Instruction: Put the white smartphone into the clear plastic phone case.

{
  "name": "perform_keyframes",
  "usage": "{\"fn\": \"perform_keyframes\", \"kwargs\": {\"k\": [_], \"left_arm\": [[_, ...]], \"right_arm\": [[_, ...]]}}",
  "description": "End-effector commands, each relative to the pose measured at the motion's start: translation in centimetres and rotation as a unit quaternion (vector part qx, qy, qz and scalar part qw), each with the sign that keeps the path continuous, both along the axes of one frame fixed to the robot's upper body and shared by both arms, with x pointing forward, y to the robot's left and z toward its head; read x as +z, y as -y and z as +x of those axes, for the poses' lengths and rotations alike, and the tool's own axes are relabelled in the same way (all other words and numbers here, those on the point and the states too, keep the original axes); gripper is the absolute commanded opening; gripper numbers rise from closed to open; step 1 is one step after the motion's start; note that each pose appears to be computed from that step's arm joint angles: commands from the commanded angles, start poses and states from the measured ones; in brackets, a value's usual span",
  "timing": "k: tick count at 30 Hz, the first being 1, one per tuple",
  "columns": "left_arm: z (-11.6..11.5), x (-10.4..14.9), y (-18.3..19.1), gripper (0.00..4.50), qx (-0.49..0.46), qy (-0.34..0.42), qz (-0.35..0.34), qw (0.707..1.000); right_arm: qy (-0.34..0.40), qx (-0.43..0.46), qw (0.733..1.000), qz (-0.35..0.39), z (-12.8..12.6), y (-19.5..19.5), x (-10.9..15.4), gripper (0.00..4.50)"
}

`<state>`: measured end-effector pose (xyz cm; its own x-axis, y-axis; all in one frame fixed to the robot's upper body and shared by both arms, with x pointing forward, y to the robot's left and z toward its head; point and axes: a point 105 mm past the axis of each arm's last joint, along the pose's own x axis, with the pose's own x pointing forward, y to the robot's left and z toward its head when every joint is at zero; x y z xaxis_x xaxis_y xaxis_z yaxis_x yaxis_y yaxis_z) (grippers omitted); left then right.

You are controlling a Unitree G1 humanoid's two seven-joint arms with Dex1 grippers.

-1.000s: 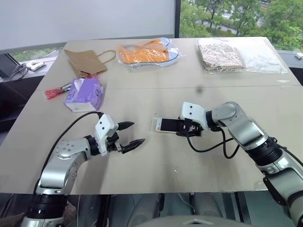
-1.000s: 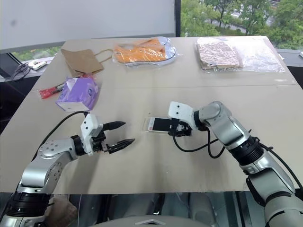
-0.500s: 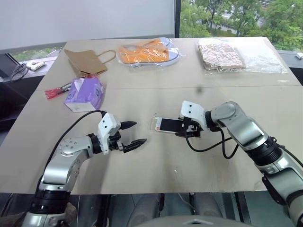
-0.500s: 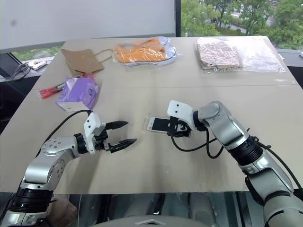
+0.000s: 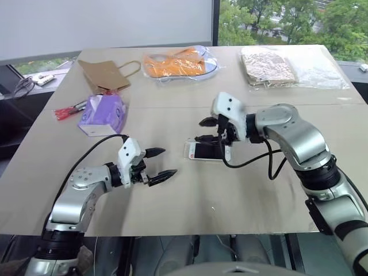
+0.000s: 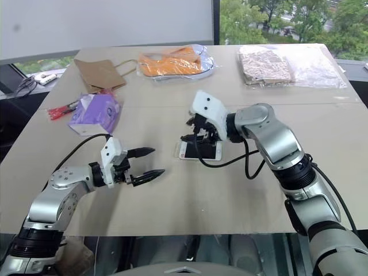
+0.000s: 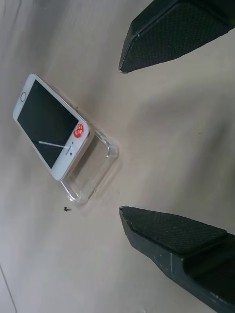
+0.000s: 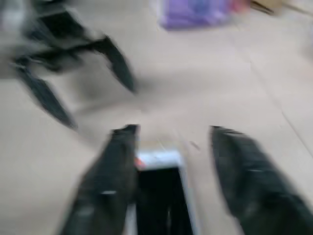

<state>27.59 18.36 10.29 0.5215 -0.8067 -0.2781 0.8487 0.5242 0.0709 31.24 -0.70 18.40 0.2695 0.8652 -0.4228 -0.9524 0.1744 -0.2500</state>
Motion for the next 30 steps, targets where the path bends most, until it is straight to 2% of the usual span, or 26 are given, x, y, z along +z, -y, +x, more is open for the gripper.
{"fn": "perform_keyframes", "kwargs": {"k": [1,2,3,7,14,19,23,25,30], "left_arm": [[0.5,1.2,-0.4,4.5,-0.008,0.025,0.01,1.0],[0.6,1.2,-0.5,4.5,-0.008,0.025,0.011,1.0],[0.6,1.3,-0.5,4.5,-0.008,0.025,0.011,1.0],[0.4,1.1,-0.7,4.5,-0.01,0.024,0.013,1.0],[0.3,0.8,-0.8,4.5,-0.011,0.023,0.016,1.0],[0.4,0.9,-0.6,4.5,-0.013,0.026,0.018,0.999],[0.6,1.1,-0.6,4.5,-0.012,0.029,0.021,0.999],[0.7,1.2,-0.7,4.5,-0.012,0.029,0.021,0.999],[0.9,1.3,-0.6,4.5,-0.011,0.029,0.021,0.999]], "right_arm": [[-0.002,0.001,1.0,-0.012,0.7,-1.2,-1.6,0.73],[-0.002,0.002,1.0,-0.016,0.8,-1.6,-2.0,0.31],[0.0,0.003,1.0,-0.021,1.0,-1.9,-2.4,0.08],[-0.007,0.0,0.998,-0.063,1.6,-2.3,-5.4,0.08],[0.001,0.002,0.987,-0.163,2.7,-0.7,-10.0,0.08],[0.009,0.02,0.981,-0.191,2.6,-0.7,-11.6,0.08],[0.031,0.06,0.972,-0.223,1.5,-0.7,-13.2,0.08],[0.034,0.074,0.974,-0.211,1.0,-1.0,-13.3,0.08],[0.067,0.077,0.973,-0.206,1.6,-0.8,-12.7,0.08]]}}
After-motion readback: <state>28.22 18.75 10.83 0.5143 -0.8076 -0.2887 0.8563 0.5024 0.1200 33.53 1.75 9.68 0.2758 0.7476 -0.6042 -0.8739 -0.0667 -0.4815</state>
